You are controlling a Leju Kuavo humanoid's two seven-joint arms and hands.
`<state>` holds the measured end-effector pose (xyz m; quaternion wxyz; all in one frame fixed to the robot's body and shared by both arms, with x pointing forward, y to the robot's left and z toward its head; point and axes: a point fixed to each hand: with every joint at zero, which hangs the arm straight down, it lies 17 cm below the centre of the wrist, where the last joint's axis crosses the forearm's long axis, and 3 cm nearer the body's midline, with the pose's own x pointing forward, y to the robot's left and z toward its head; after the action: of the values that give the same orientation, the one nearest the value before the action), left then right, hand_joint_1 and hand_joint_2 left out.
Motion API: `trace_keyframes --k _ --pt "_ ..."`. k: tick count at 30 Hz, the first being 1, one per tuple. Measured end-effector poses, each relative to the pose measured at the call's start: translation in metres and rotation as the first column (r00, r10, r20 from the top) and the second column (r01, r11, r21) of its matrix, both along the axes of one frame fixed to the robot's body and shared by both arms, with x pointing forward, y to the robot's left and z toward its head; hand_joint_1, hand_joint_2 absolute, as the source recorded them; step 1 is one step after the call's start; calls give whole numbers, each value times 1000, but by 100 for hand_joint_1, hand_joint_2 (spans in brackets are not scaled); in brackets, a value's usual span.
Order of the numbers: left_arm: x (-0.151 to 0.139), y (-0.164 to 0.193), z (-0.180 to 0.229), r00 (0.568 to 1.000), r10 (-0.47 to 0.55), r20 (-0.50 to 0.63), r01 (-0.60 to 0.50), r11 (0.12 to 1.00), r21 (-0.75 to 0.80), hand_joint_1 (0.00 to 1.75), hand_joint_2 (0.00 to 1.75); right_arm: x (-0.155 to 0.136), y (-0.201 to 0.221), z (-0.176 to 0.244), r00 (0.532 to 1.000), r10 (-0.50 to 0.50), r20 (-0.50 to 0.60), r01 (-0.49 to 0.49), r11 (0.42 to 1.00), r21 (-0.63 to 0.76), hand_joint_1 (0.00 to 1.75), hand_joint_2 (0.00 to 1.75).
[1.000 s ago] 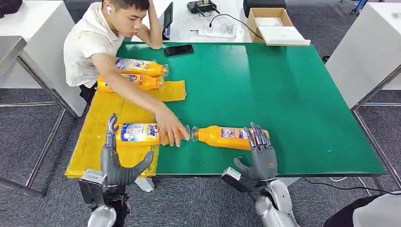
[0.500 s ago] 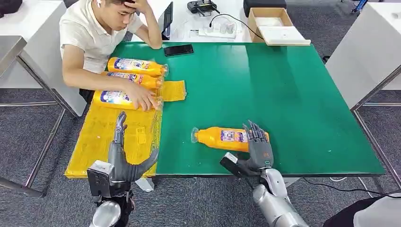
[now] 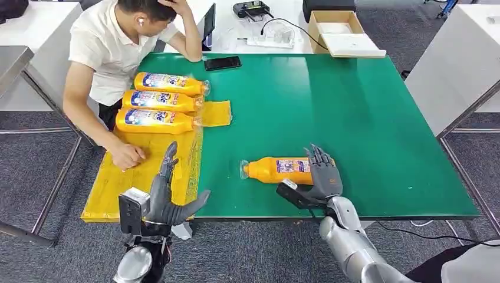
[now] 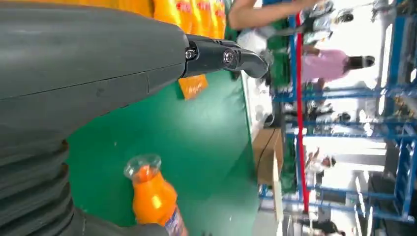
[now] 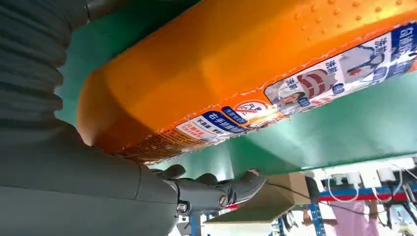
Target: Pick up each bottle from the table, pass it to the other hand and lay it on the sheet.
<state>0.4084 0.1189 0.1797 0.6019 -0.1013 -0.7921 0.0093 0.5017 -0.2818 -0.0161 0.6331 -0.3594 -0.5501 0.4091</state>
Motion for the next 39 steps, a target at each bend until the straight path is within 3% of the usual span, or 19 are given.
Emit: trace_keyframes --k 7,11,12,13,14,19,25,30,34,39 --pt "-2 -15 -9 992 -109 -58 107 993 -42 0 175 9 -5 -6 994 12 -112 -15 1000 -26 0 175" --pt "-3 -23 -12 985 -160 -70 158 987 -37 0 175 10 -10 -17 973 28 -229 -37 999 -38 5 175" --pt "-2 -25 -12 983 -168 -71 166 985 -37 0 175 11 -12 -16 971 28 -239 -38 999 -39 140 175" --pt "-2 -27 -12 981 -180 -74 177 983 -42 0 175 10 -12 -19 964 33 -262 -45 998 -39 169 175" --pt "-2 -28 -13 978 -192 -79 189 981 -50 0 175 9 -15 -20 959 37 -280 -51 998 -44 175 175" --pt "0 -40 -10 963 -258 -76 254 965 -57 0 175 2 -23 -31 898 122 -422 -138 990 -7 175 175" --pt "7 -49 -5 956 -284 -67 282 958 -50 0 175 0 -30 -30 865 177 -470 -187 982 24 175 175" --pt "10 -55 0 953 -301 -42 298 952 -68 0 175 -18 1 -21 803 412 -431 -313 907 283 175 175" --pt "10 -59 -1 950 -311 -39 308 949 -66 0 175 -24 8 -20 805 452 -384 -337 881 331 175 175" --pt "15 -47 0 976 -218 -19 218 976 -30 0 175 -21 28 -13 871 439 -220 -339 862 376 175 175"
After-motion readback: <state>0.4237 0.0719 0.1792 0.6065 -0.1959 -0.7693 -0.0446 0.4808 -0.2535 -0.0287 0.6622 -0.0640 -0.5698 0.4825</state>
